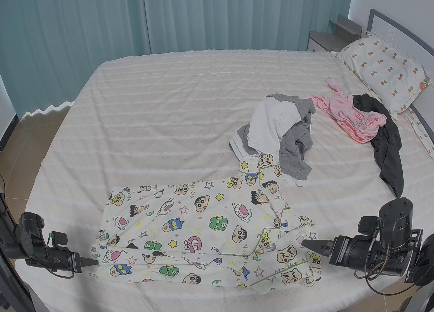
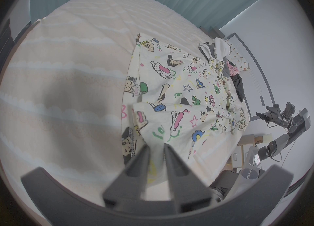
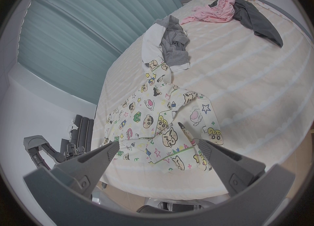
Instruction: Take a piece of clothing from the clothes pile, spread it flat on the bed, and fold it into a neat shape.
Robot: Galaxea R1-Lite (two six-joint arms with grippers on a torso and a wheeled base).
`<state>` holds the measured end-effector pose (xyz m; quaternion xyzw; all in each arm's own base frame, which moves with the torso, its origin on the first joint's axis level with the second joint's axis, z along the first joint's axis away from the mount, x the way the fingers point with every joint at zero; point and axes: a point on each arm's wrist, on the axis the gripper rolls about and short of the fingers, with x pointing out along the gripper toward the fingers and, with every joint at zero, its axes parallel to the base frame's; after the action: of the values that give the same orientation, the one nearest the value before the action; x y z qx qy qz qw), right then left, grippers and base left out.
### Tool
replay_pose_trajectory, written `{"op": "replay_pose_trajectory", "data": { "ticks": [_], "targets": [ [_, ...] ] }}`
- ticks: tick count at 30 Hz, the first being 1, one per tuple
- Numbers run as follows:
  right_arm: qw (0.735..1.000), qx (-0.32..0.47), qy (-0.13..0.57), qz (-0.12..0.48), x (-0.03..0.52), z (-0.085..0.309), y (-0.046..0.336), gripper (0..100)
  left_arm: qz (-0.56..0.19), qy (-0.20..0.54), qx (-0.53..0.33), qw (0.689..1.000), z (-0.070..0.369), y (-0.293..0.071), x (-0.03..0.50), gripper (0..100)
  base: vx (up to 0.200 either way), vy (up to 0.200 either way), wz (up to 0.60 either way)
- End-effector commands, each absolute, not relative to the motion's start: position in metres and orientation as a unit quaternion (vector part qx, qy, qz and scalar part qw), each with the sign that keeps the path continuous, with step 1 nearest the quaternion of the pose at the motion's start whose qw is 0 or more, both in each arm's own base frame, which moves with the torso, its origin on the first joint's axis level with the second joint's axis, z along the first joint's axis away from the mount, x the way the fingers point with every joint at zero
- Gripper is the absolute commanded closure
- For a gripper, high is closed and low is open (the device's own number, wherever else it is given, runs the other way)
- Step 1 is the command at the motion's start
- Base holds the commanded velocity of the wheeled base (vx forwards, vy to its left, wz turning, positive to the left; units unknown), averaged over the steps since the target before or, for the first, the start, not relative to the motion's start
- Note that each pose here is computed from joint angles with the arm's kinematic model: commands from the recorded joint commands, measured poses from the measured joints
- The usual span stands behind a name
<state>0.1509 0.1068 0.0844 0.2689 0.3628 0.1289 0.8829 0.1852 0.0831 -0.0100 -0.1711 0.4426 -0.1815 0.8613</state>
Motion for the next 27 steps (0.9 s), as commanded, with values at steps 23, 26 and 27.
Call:
{"op": "replay_pose_trajectory", "data": {
  "ticks": [23,26,27],
  "targets": [
    [0.826,0.159,0.508,0.186,0.199,0.012,0.081,0,-0.206,0.338,-0.213,0.893,-0.021,0.099,0.222,0,0.0,0.0,0.0],
    [0.824,0.157,0.51,0.19,0.205,0.007,0.083,0,-0.212,0.337,-0.207,0.894,-0.021,0.097,0.227,0,0.0,0.0,0.0],
    [0.824,0.157,0.51,0.19,0.205,0.007,0.083,0,-0.212,0.337,-0.207,0.894,-0.021,0.097,0.227,0,0.0,0.0,0.0]
  ]
}}
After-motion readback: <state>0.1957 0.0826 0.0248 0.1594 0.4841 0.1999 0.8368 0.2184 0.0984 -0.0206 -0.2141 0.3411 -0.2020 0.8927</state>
